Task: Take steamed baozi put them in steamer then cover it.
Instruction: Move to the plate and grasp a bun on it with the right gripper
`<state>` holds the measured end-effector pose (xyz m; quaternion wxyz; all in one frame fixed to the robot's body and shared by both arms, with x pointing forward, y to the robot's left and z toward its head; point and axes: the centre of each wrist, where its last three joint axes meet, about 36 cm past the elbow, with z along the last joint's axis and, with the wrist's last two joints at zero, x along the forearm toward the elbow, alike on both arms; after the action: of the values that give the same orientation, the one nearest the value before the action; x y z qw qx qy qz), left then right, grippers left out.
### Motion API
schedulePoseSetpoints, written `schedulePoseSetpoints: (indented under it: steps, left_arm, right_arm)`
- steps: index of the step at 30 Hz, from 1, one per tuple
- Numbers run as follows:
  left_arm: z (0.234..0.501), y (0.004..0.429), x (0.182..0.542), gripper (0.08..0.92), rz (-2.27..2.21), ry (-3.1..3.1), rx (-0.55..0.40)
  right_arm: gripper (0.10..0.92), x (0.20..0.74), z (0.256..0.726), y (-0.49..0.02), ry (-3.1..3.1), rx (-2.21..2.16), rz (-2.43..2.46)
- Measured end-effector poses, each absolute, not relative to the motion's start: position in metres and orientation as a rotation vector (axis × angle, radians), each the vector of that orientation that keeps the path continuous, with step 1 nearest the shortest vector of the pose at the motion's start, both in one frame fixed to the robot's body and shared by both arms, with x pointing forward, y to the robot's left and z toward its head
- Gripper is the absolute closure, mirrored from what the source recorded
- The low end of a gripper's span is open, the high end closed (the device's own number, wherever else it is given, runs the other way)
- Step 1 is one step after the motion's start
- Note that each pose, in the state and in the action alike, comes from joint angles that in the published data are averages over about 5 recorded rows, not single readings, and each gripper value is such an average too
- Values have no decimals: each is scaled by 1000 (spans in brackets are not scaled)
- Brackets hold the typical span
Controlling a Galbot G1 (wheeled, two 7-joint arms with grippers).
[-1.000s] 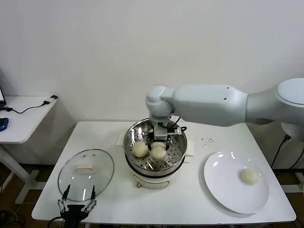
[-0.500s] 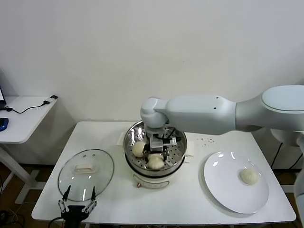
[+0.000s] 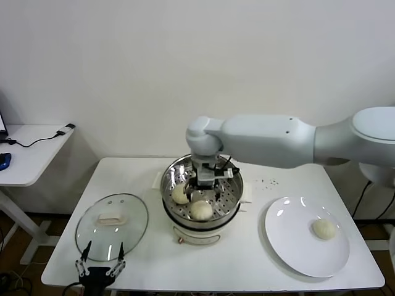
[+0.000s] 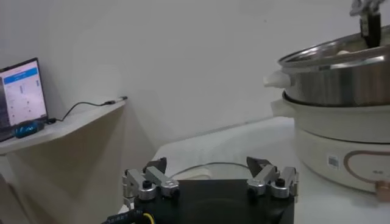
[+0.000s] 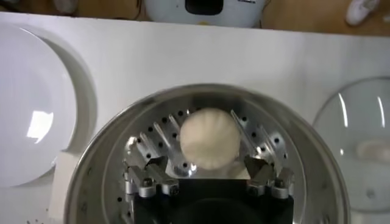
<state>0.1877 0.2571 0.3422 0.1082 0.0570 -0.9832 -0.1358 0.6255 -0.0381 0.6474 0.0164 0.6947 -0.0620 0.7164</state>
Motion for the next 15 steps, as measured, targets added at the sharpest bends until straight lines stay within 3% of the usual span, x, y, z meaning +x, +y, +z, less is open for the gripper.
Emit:
schedulePoseSetpoints:
  steps: [7,15]
  left_arm:
    - [345,253,188,177,-391,-2902,163]
    - [348,252,189,177,-391,-2911,161]
  right_arm:
    - [200,646,676,-115,-644,1956,2080]
    - [200,648,676,-226,-1147,1663,1721]
